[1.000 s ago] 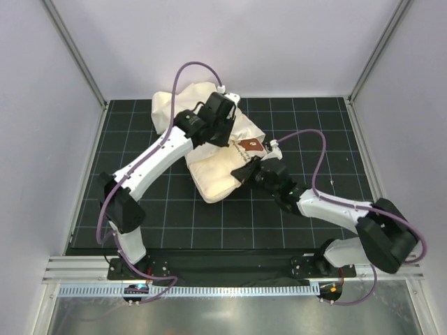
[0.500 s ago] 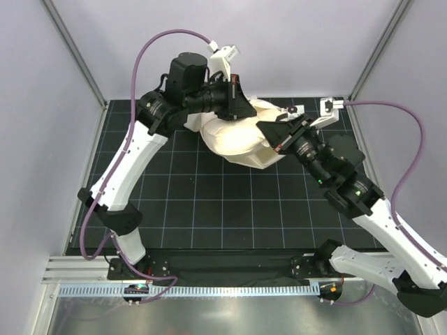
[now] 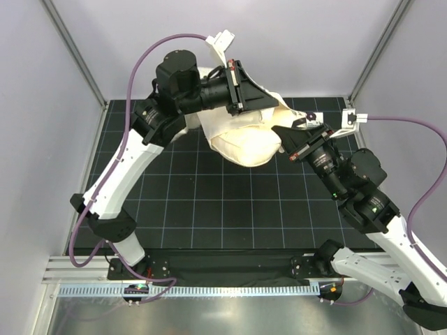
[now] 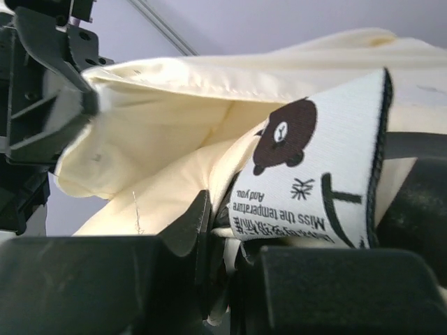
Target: Put the pillow into the pillowcase
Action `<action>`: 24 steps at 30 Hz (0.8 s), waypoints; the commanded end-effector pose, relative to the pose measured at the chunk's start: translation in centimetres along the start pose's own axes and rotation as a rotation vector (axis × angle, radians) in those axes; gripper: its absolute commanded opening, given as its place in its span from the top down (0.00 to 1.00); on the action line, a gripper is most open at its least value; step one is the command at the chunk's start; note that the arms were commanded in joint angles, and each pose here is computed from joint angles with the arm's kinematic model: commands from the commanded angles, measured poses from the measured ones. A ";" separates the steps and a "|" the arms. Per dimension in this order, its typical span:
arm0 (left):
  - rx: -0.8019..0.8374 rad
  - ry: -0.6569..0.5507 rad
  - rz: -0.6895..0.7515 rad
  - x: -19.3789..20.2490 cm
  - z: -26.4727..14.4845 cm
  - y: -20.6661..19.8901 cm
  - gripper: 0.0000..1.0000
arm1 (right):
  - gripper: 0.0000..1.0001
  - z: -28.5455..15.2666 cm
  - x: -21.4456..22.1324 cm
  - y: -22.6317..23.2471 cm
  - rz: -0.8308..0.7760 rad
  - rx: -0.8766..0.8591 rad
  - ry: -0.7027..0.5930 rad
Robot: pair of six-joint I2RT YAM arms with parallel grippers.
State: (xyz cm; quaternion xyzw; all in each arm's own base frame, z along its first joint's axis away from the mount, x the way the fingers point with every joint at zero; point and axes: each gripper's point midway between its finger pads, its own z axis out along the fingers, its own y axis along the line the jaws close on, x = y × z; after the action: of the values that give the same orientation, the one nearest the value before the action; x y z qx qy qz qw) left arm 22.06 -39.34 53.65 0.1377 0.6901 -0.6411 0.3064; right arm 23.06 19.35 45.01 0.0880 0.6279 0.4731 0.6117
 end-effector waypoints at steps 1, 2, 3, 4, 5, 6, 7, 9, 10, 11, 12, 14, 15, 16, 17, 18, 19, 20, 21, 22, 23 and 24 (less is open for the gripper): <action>0.499 -0.017 0.069 -0.4 -6.3 -15.8 1.00 | 0.96 1.7 1.0 -3.2 -0.046 0.116 -0.005; 0.500 -0.021 0.062 -0.6 -6.2 -15.8 1.00 | 0.96 1.3 0.3 -2.4 -0.038 0.091 -0.021; 0.487 -0.017 0.051 -0.8 -5.7 -15.3 1.00 | 0.96 1.0 -0.2 -1.9 -0.035 0.077 -0.031; 0.475 -0.012 0.040 -0.9 -5.5 -14.8 1.00 | 0.96 0.7 -1.2 -1.0 -0.026 0.058 -0.050; 0.449 -0.002 0.022 -1.0 -4.8 -13.7 1.00 | 0.96 -0.1 -1.9 -0.4 -0.022 0.044 -0.062; 0.420 -0.002 0.010 -1.2 -4.4 -12.5 0.99 | 0.96 -0.5 -2.5 0.0 -0.020 0.035 -0.070; 0.403 -0.002 0.001 -1.2 -4.1 -11.8 0.98 | 0.96 -1.0 -3.4 0.8 -0.007 0.024 -0.082; 0.348 -0.006 -0.025 -1.0 -3.1 -9.6 0.98 | 0.96 -2.0 -3.8 0.8 0.006 0.036 -0.080; 0.337 -0.007 -0.024 -0.9 -2.8 -9.0 0.96 | 0.96 -2.3 -4.2 0.8 0.025 0.045 -0.090; 0.312 -0.001 -0.031 -0.5 -2.3 -7.9 0.95 | 0.96 -2.6 -3.9 0.2 0.029 0.074 -0.080; 0.300 -0.005 -0.030 -0.5 -2.1 -7.4 0.93 | 0.96 -2.8 -4.1 0.1 0.030 0.085 -0.082; 0.258 -0.002 -0.013 -0.4 -1.7 -5.9 0.83 | 0.96 -3.1 -4.4 -0.1 0.033 0.103 -0.090; 0.240 -0.001 -0.012 -0.4 -1.6 -5.4 0.81 | 0.96 -3.4 -4.7 0.0 0.032 0.101 -0.098; 0.218 0.007 -0.015 -0.3 -1.5 -4.7 0.78 | 0.96 -3.5 -4.9 0.1 0.034 0.099 -0.104; 0.202 0.001 -0.003 -0.5 -1.6 -4.1 0.75 | 0.96 -3.6 -5.1 0.2 0.033 0.097 -0.108; 0.192 0.001 0.001 -0.5 -1.7 -3.7 0.73 | 0.96 -3.7 -5.3 0.4 0.035 0.093 -0.115; 0.178 0.003 0.002 -0.5 -1.7 -3.3 0.66 | 0.96 -3.8 -5.6 0.5 0.037 0.089 -0.121; 0.169 0.002 0.024 -0.5 -1.8 -3.0 0.62 | 0.96 -3.7 -5.6 0.5 0.041 0.091 -0.121; 0.159 0.002 0.033 -0.5 -1.9 -2.8 0.57 | 0.96 -3.7 -5.6 0.5 0.044 0.093 -0.122; 0.152 0.002 0.044 -0.5 -2.0 -2.6 0.46 | 0.96 -3.6 -5.6 0.5 0.049 0.092 -0.122; 0.130 0.014 0.065 -0.2 -2.0 -2.0 0.40 | 0.96 -3.5 -5.6 0.5 0.056 0.095 -0.123; 0.121 0.021 0.080 0.0 -2.1 -1.8 0.34 | 0.96 -3.5 -5.5 0.3 0.059 0.102 -0.125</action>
State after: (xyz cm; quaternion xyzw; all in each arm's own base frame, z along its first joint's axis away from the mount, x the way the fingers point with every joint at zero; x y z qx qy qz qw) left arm 23.64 -39.34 52.07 0.1255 0.6855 -0.6584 0.2843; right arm 21.67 15.29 41.71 0.1394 0.6932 0.3994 0.5836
